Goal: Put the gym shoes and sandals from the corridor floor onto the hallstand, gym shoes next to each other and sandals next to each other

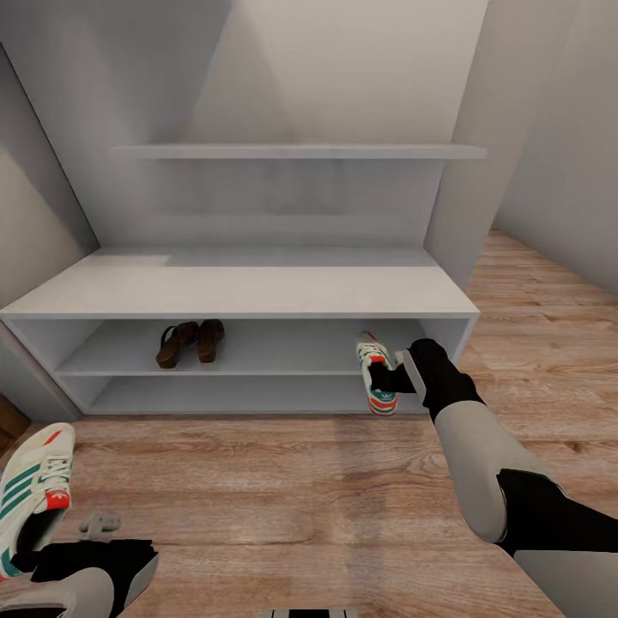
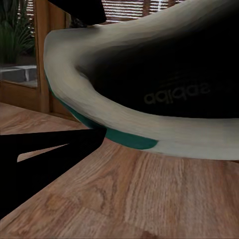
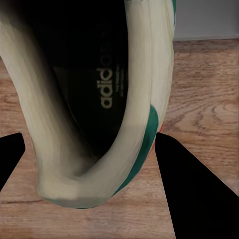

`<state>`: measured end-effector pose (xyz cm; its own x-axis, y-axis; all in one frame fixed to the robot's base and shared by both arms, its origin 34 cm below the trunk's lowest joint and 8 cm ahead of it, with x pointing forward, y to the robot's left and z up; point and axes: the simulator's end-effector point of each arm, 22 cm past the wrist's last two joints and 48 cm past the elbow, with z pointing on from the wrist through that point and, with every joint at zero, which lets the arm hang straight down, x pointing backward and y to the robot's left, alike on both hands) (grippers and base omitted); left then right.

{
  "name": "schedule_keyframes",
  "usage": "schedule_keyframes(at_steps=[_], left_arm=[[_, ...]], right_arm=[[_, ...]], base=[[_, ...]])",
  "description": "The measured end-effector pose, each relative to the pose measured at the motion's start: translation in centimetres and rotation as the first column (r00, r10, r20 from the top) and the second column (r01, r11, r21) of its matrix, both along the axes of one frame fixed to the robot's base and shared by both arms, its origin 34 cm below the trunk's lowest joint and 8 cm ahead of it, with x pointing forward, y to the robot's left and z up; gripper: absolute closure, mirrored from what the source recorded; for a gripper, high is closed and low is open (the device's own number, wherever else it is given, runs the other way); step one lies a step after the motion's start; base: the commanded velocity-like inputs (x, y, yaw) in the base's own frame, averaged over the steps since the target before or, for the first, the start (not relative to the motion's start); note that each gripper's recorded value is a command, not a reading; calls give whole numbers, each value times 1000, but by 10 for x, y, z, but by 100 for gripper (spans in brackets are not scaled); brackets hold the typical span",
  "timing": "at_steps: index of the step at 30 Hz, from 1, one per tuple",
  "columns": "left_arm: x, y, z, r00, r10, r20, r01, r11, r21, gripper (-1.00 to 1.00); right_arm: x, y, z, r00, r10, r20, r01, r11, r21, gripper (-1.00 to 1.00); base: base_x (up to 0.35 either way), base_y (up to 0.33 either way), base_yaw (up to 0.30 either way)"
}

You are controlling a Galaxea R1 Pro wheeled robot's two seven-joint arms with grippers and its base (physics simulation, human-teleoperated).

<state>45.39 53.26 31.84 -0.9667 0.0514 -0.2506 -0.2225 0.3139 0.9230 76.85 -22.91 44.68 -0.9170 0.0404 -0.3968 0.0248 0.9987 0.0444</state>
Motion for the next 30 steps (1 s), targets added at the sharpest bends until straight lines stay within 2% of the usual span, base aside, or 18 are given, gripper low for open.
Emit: schedule_keyframes(at_steps=[9,30], left_arm=[[1,-12,-4,1000,-6,-1,6,1000,-13,100],[1,-14,-5,1000,-7,-7,7,1000,-15,100]], right_arm=[[0,-1,0,1000,-1,-1,1,1000,-1,100],[-1,-1,-1,1000,-1,-3,1,1000,-1,100]], base=[[10,0,0],[140,15,0]])
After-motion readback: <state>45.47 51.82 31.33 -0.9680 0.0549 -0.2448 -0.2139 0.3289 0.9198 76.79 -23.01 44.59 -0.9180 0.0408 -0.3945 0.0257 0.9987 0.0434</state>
